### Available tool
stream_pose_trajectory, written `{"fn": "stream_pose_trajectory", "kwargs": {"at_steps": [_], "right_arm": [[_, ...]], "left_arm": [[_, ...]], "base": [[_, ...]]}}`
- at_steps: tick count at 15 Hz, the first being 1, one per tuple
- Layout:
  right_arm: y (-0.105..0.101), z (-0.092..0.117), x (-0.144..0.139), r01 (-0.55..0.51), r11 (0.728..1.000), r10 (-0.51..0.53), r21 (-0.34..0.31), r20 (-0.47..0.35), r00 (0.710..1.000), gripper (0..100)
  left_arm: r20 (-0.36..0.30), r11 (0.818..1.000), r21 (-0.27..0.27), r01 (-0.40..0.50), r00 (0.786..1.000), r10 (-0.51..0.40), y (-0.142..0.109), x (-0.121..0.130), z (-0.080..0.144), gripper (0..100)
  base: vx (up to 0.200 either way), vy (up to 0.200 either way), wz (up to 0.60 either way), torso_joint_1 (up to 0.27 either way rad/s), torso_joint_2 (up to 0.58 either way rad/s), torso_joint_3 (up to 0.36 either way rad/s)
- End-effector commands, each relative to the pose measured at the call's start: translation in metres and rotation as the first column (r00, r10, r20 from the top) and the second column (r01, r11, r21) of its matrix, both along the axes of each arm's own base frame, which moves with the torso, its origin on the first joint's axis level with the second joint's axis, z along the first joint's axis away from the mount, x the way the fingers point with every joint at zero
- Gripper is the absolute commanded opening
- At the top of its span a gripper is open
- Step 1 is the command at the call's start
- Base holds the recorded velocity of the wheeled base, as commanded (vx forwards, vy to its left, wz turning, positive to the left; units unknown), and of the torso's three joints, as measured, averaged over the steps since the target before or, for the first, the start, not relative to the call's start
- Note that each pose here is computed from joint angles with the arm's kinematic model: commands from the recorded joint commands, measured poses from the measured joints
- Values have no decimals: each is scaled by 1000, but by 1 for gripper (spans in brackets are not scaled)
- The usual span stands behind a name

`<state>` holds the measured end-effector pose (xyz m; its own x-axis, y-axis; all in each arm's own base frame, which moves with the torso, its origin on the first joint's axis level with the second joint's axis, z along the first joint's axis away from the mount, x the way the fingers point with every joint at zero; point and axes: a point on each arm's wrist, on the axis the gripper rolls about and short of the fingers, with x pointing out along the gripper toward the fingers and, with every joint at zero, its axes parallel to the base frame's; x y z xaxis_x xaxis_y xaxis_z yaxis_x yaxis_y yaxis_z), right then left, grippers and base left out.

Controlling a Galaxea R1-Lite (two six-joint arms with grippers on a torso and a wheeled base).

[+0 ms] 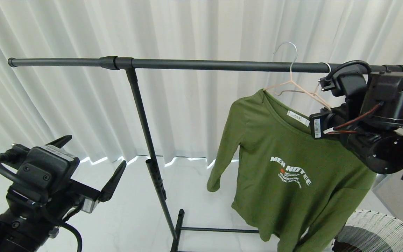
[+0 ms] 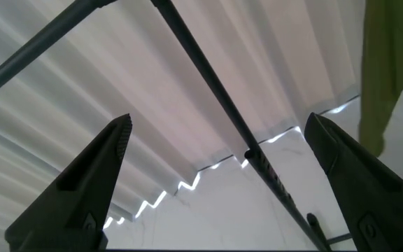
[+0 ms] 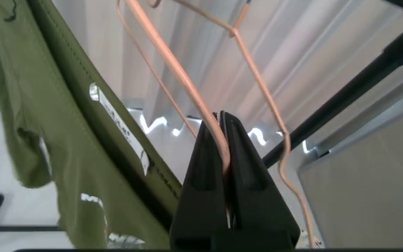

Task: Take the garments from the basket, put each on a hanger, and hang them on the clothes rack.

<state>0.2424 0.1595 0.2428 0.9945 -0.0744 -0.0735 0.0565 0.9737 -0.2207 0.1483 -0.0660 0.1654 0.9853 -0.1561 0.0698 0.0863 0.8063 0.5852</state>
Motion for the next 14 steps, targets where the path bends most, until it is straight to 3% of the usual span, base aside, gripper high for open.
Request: {"fn": "stream_pose_trajectory", "kwargs": {"at_steps": [1, 14], "right_arm": [[7, -15, 12, 4, 1000, -5, -26, -35, 999, 0], [34, -21, 20, -55, 998, 54, -26, -28, 998, 0]], "left_arm": [[-4, 1000, 0, 2, 1000, -2, 0, 0, -1, 100], [-5, 1000, 1, 5, 1000, -5, 0, -1, -1, 100]], "base": [[0, 0, 0, 0, 0, 0], [0, 0, 0, 0, 0, 0]]}}
